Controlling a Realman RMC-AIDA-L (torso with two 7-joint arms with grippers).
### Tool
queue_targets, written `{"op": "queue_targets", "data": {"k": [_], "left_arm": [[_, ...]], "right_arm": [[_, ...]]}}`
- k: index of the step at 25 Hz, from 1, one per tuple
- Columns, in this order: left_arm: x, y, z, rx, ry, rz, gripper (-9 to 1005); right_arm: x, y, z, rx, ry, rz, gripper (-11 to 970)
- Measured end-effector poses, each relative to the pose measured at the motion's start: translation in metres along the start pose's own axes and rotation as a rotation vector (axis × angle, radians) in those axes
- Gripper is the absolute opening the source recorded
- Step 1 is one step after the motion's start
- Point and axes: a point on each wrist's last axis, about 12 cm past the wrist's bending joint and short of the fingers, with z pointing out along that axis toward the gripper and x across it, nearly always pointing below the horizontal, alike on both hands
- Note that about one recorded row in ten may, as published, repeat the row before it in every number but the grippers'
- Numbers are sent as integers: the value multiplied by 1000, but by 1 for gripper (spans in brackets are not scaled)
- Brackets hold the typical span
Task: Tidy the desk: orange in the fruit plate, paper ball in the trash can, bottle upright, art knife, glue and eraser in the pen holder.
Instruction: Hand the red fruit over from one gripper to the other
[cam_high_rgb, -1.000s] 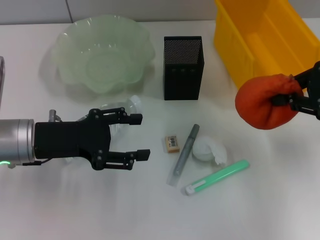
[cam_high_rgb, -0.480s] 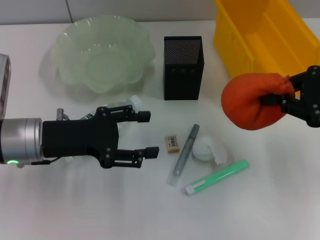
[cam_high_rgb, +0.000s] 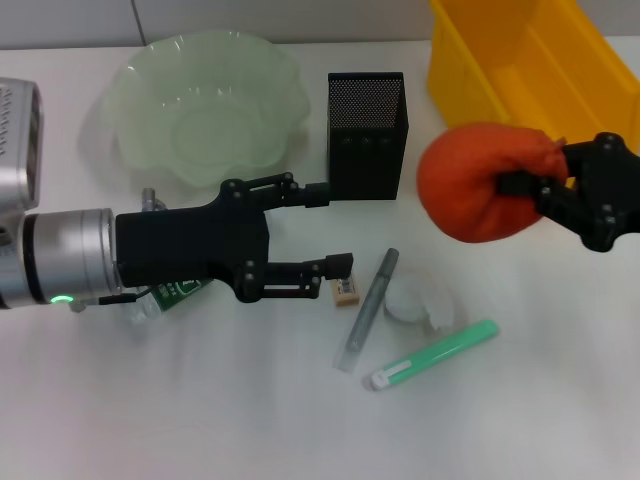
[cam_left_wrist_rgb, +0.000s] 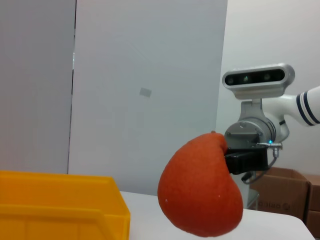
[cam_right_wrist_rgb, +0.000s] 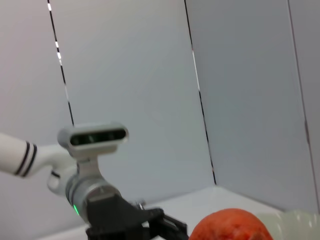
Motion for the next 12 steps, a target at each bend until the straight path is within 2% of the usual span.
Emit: {"op": "queue_targets", "data": {"k": [12], "left_arm": [[-1, 4, 5, -16, 4, -13, 702]], "right_arm": [[17, 9, 43, -59, -9, 23, 36]]}}
